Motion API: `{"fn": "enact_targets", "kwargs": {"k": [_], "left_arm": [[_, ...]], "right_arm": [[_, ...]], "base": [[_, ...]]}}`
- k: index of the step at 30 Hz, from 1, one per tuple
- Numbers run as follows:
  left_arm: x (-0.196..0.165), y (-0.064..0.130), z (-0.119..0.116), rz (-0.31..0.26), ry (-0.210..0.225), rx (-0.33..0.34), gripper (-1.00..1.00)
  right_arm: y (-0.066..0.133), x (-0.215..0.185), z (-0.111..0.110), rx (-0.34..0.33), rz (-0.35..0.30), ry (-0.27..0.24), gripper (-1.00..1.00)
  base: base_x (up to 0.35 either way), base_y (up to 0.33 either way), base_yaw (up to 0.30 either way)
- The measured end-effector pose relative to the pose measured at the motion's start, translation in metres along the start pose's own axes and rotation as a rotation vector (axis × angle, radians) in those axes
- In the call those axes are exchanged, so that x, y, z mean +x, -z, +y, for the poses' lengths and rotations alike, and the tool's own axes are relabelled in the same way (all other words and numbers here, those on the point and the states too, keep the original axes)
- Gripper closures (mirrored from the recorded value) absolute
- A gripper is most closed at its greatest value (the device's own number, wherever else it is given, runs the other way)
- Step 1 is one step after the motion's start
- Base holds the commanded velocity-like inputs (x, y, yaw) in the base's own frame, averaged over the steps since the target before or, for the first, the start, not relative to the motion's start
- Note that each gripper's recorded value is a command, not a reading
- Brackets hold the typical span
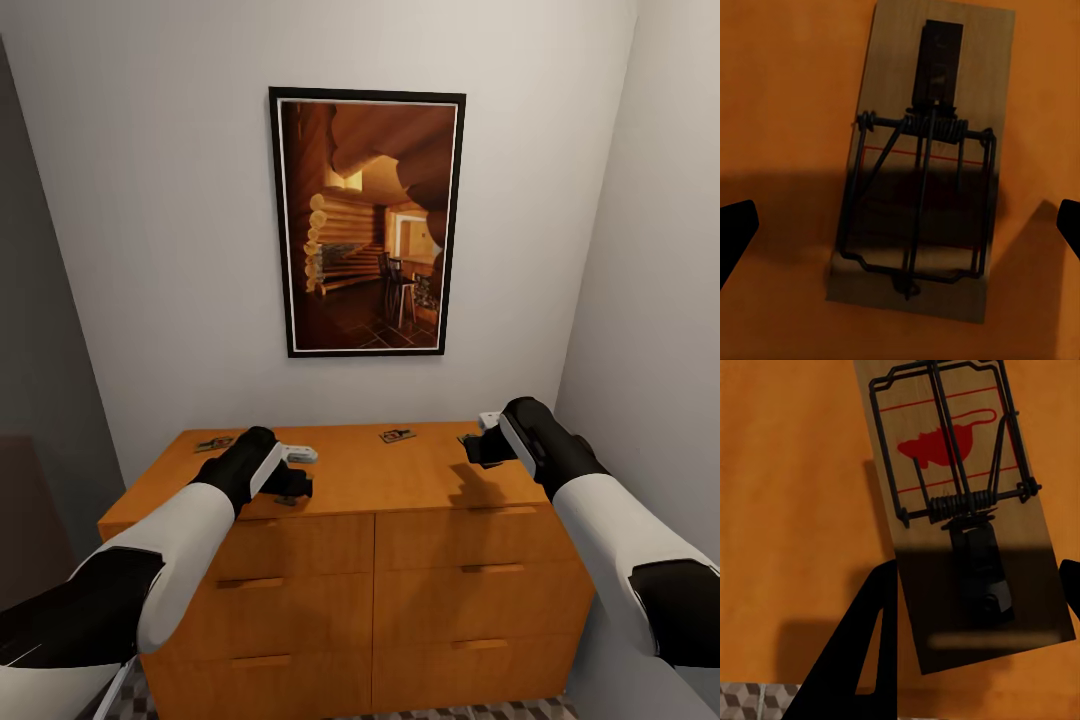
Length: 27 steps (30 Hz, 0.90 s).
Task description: Take the four mousetraps from the cabinet in the bathroom and place them on the bathroom floor. Make sure all four end up on the same floor surface, and ensure that at least two of them are either under or directly next to the same bathroom sink.
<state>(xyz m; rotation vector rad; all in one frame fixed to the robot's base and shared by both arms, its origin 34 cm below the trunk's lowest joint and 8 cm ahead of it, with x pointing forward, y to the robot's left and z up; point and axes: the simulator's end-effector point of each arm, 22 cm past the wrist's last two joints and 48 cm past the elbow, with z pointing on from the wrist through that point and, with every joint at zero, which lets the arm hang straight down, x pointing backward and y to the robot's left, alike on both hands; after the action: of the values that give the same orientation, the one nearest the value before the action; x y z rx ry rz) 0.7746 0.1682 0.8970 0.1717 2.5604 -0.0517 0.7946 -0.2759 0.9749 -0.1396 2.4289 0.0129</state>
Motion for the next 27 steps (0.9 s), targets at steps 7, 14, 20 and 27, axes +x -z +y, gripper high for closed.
{"fn": "enact_targets", "kwargs": {"k": [7,14,20,27], "left_arm": [[0.0003,-0.0002,0.0000,0.001,0.000,0.000,-1.00],[0.0013,-0.0008,-0.0001,0.003,0.000,0.000,-1.00],[0.0018,-0.0008,-0.0002,0.004,0.000,0.000,1.00],[0.0018,-0.0009,-0.0002,0.004,0.001,0.000,1.00]], "right_arm": [[0.0000,0.0000,-0.0002,0.000,0.000,0.000,1.00],[0.0000,0.0001,0.0002,-0.001,0.000,0.000,1.00],[0.0003,0.0000,0.0003,-0.001,0.000,0.000,1.00],[0.0002,0.0001,0.0004,-0.002,0.000,0.000,1.00]], "base": [[0.000,0.000,0.000],[0.000,0.000,0.000],[0.000,0.000,0.000],[0.000,0.000,0.000]]}}
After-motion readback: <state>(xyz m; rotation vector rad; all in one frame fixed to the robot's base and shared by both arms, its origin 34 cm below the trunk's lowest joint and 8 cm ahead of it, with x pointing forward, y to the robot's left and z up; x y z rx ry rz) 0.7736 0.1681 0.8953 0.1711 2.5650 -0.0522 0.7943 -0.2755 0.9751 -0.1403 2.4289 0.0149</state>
